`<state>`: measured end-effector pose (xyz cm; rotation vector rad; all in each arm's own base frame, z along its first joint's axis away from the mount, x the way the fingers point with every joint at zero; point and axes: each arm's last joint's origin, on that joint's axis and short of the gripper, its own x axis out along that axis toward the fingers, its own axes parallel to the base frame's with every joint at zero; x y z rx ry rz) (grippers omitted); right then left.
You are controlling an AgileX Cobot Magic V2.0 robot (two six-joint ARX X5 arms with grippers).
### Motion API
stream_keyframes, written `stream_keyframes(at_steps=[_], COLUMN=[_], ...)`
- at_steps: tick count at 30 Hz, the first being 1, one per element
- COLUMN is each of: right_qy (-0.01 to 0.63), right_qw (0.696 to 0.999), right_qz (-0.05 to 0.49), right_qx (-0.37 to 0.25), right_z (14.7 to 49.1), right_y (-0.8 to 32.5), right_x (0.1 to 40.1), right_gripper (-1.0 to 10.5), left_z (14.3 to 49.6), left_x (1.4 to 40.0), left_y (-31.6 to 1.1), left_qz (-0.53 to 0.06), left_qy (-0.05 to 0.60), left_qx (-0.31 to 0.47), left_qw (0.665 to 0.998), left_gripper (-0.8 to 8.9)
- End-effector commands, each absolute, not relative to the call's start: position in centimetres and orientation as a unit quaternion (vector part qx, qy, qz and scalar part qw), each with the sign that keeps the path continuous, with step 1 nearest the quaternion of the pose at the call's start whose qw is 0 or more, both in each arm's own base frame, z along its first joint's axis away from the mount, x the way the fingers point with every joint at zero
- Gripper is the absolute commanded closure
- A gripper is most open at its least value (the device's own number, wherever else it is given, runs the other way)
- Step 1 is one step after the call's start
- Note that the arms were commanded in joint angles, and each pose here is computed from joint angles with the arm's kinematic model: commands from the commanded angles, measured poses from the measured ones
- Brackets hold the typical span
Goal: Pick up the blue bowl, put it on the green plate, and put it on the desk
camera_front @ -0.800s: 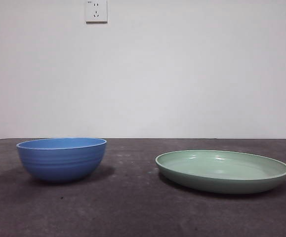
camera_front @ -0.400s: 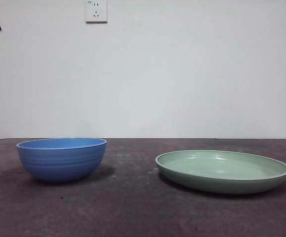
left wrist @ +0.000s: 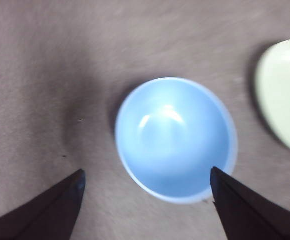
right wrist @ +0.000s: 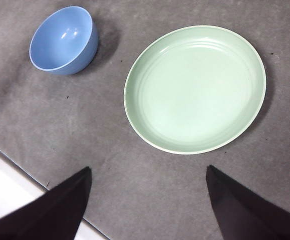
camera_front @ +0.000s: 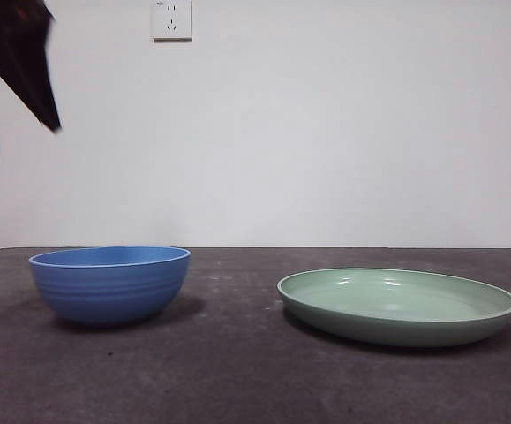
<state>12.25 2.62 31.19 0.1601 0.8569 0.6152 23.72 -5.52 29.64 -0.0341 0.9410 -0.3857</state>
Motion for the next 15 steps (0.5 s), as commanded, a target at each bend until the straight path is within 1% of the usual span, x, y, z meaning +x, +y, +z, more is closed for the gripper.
stream_keyframes(at_steps=[1, 4, 8, 15], right_qy=[0.401, 0.401, 0.401, 0.400], right_qw=[0.864, 0.864, 0.864, 0.865], right_qz=[0.294, 0.294, 0.294, 0.294], right_qx=[0.077, 0.077, 0.077, 0.077], right_z=[31.6, 31.6, 31.6, 31.7], right_y=[2.7, 2.7, 2.7, 2.7], right_x=[12.4, 12.4, 12.4, 12.4], right_gripper=[5.8, 5.8, 5.8, 5.8], left_z=[29.1, 28.0, 26.0, 22.9], left_x=[25.9, 27.7, 29.6, 31.4], left_y=[-6.3, -7.0, -7.5, -8.0], left_qz=[-0.175, -0.173, -0.170, -0.166], left_qy=[0.464, 0.483, 0.494, 0.526], left_qx=[-0.008, -0.003, 0.000, 0.001], left_qw=[0.868, 0.858, 0.853, 0.834], left_gripper=[4.13, 4.13, 4.13, 4.17])
